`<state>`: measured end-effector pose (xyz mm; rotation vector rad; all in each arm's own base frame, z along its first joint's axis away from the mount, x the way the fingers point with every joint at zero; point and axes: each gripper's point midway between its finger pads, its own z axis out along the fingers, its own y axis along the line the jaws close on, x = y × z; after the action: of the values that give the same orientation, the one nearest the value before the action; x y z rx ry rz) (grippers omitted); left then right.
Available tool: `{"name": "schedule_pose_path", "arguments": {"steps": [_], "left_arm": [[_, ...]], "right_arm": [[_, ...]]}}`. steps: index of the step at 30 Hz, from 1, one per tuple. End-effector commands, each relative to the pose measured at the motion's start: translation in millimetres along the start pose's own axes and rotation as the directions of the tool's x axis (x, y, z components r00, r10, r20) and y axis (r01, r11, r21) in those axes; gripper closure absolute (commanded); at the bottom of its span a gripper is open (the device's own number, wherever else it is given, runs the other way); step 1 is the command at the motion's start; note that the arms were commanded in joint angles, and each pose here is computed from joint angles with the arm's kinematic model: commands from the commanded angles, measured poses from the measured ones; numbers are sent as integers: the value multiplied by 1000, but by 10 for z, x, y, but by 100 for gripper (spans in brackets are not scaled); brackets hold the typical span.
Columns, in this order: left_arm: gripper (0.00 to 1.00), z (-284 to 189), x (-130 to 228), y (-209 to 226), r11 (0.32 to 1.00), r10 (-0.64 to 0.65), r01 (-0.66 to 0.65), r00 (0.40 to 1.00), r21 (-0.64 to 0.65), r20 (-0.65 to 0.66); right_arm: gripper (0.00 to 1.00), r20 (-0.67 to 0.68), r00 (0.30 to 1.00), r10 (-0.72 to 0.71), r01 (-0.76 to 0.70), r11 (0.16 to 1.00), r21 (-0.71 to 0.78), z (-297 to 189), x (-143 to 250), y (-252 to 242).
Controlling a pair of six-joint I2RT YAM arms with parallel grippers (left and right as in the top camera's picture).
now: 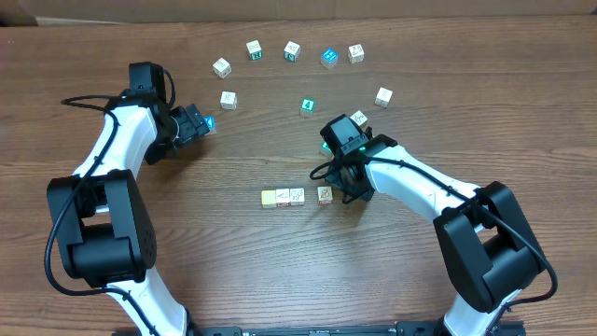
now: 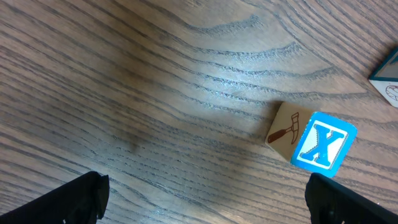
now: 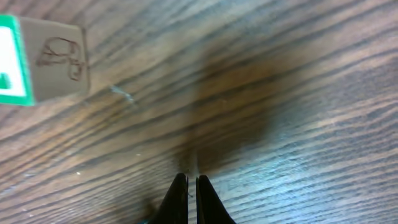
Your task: Form a horizontal line
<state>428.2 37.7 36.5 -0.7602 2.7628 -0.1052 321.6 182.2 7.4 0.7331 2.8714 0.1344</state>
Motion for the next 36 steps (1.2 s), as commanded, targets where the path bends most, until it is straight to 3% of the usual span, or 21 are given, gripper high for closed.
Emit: {"name": "schedule_pose_path", "arguments": {"steps": [1,11,36], "left_arm": [[1,9,-39,-37,1000,8,-8,1000,-1,10],[0,9,-38,-36,1000,8,-8,1000,-1,10],[0,9,-38,-36,1000,7,-7,1000,-1,10]], "right_arm": [[96,-21,1000,2,-2,1000,-12,-30,46,-4],[96,-80,997,-5,3,1000,-29,-28,172,17],[96,-73,995,-67,62,996,-65,-44,342,193]]}}
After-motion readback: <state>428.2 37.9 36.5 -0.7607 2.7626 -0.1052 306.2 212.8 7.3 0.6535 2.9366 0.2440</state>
